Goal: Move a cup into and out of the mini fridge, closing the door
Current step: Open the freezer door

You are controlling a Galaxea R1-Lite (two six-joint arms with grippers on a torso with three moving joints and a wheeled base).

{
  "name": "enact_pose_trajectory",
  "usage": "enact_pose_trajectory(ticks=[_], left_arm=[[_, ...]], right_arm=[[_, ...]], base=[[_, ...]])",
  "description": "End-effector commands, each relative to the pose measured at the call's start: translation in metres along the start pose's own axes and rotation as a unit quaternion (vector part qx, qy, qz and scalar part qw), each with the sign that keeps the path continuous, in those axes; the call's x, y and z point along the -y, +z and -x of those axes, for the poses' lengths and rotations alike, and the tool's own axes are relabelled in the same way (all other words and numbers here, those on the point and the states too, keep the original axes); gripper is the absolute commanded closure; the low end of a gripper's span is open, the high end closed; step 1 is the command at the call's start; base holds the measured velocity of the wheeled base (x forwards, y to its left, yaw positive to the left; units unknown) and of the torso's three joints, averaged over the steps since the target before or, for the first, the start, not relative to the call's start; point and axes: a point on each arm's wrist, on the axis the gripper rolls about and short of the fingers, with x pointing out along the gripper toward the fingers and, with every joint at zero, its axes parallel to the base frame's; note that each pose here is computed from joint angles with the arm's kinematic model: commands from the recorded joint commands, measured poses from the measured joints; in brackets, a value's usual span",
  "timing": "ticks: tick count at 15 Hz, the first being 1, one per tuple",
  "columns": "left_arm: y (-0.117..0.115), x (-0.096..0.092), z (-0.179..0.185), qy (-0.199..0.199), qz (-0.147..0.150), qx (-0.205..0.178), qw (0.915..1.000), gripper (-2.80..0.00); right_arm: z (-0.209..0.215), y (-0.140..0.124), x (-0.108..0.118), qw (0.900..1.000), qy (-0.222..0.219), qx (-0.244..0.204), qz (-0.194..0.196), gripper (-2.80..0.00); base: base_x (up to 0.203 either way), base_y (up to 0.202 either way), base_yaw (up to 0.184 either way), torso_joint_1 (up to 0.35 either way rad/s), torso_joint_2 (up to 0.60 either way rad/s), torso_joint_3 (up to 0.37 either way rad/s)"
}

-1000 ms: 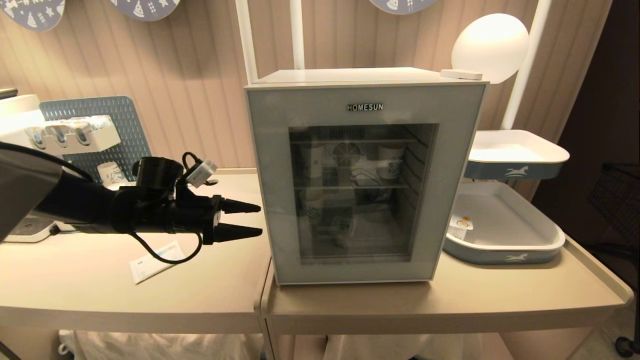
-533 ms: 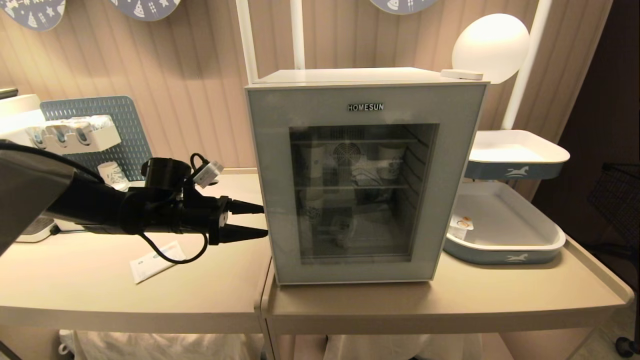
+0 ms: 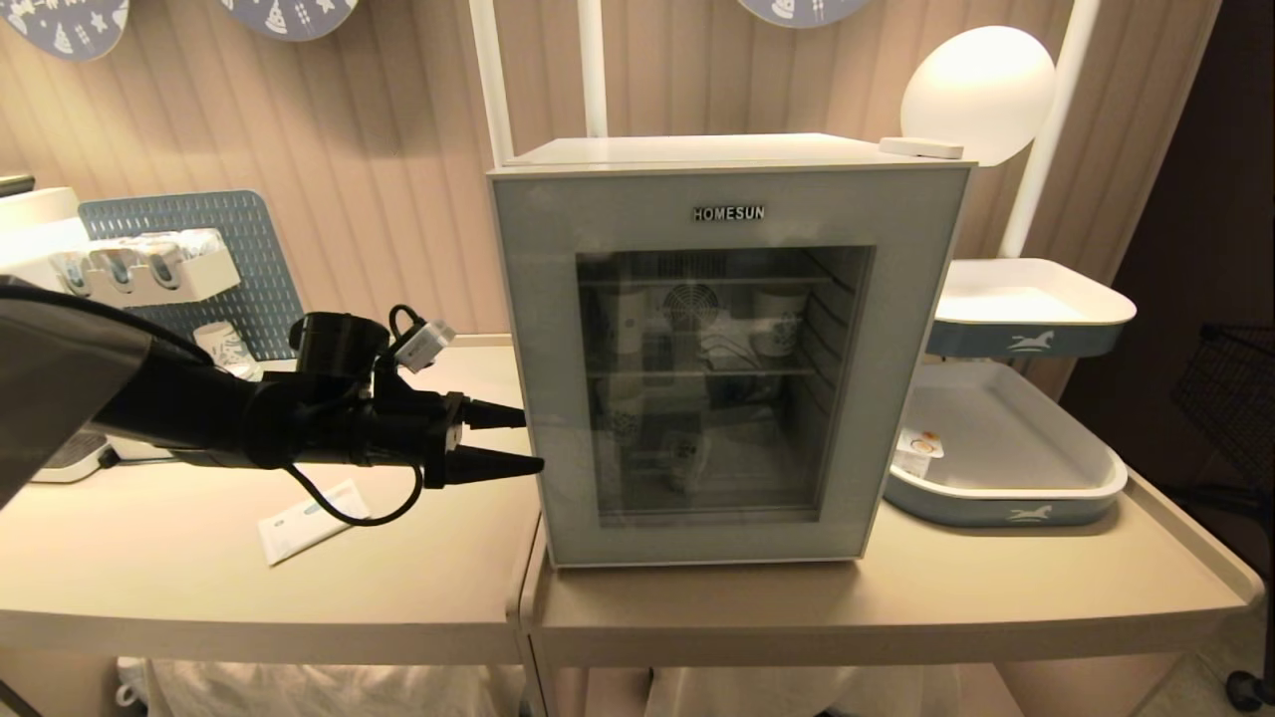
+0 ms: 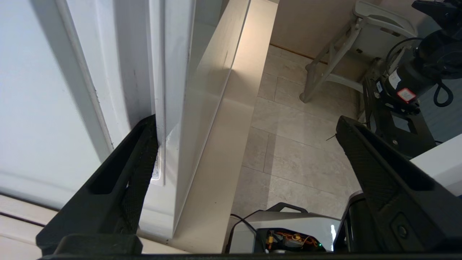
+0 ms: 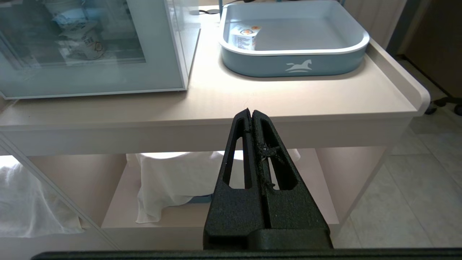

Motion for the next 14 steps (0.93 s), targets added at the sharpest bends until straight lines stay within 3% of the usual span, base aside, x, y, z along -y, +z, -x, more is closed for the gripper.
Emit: enact_pose_trajectory(ticks=[1,6,12,14], left_arm=[[0.006,0.014,0.006,-0.004,-0.005,0.005,1.0,-2.8],[0.013,0.064,0.023,-0.004,-0.015,0.009,0.9998,-2.8],[0.011,0.126,0.057,0.023,-0.02,0.022,0.9993,-2.8],[0.008,0.119,0.079,0.07,0.002,0.029,0.9971,-2.8]], right_arm=[[0.0,0.0,0.0,1.0,0.0,-0.001,0.0,0.0],[0.0,0.0,0.0,1.0,0.0,-0.001,0.0,0.0],[0.0,0.0,0.0,1.0,0.0,-0.001,0.001,0.0],[0.0,0.0,0.0,1.0,0.0,-0.001,0.001,0.0]], base=[[0.0,0.0,0.0,0.0,0.0,0.0],[0.0,0.0,0.0,0.0,0.0,0.0],[0.0,0.0,0.0,0.0,0.0,0.0],[0.0,0.0,0.0,0.0,0.0,0.0]])
